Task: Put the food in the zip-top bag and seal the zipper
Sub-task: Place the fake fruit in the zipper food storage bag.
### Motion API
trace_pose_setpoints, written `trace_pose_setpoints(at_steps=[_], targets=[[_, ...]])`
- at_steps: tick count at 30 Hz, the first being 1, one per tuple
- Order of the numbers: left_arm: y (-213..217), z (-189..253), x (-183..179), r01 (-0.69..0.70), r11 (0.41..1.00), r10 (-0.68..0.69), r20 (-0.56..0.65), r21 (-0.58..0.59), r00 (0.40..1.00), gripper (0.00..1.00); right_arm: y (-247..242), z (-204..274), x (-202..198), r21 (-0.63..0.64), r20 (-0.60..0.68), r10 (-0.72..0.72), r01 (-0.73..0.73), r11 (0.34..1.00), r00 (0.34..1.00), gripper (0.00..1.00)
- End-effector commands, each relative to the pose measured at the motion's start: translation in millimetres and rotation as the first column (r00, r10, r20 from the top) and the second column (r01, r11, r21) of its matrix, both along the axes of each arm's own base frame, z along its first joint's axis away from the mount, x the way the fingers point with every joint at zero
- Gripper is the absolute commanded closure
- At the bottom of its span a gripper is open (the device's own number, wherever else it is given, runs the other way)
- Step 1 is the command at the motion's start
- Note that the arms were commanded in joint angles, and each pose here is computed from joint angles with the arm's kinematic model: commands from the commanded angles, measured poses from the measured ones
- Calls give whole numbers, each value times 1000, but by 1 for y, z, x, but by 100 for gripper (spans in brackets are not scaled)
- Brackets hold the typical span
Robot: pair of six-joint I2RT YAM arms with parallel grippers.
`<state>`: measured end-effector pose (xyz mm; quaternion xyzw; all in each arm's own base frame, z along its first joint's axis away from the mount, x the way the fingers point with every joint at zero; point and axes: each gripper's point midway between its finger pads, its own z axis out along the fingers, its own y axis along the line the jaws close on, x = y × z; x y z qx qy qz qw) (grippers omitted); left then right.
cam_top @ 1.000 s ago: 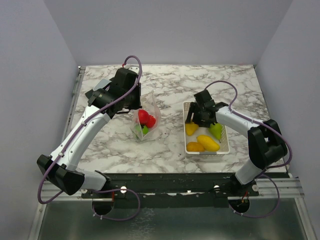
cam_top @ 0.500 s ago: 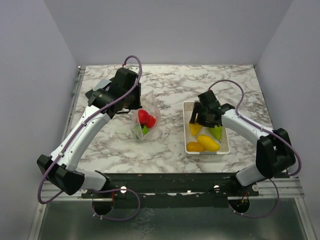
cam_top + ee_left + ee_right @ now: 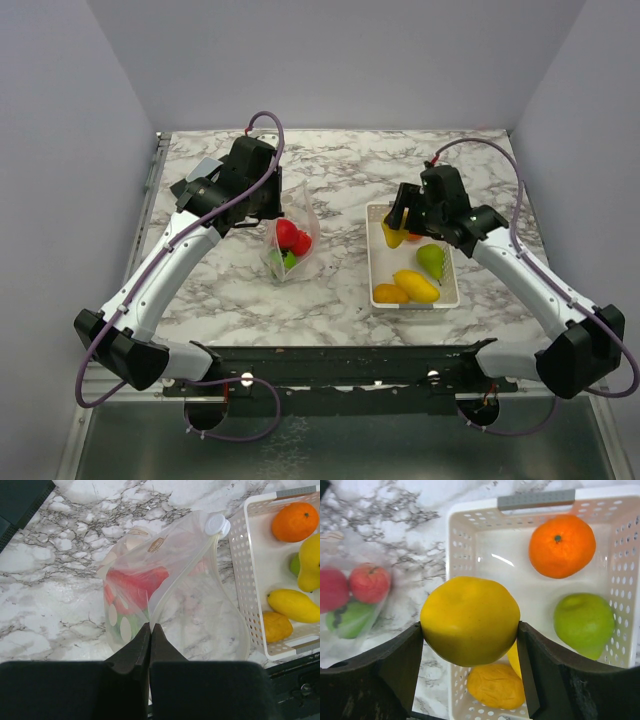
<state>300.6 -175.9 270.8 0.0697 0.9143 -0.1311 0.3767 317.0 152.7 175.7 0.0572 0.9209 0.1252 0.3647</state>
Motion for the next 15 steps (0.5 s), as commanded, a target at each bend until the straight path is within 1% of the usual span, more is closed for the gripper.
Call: trace_pose_setpoints(at_steps=[1,8,15], targets=[[-2,7,-1,10,1000,-9,24,-21,1000,100,17,45,-3,70,104,107,-115,991,989,64],[-2,7,-1,13,1000,-12,25,-22,1000,100,51,86,-14,139,211,242,-274,951,947,64],[-2,8,-1,14,1000,-14,26,-24,1000,100,89,130,-32,176,321,349,-418,891,880,64]])
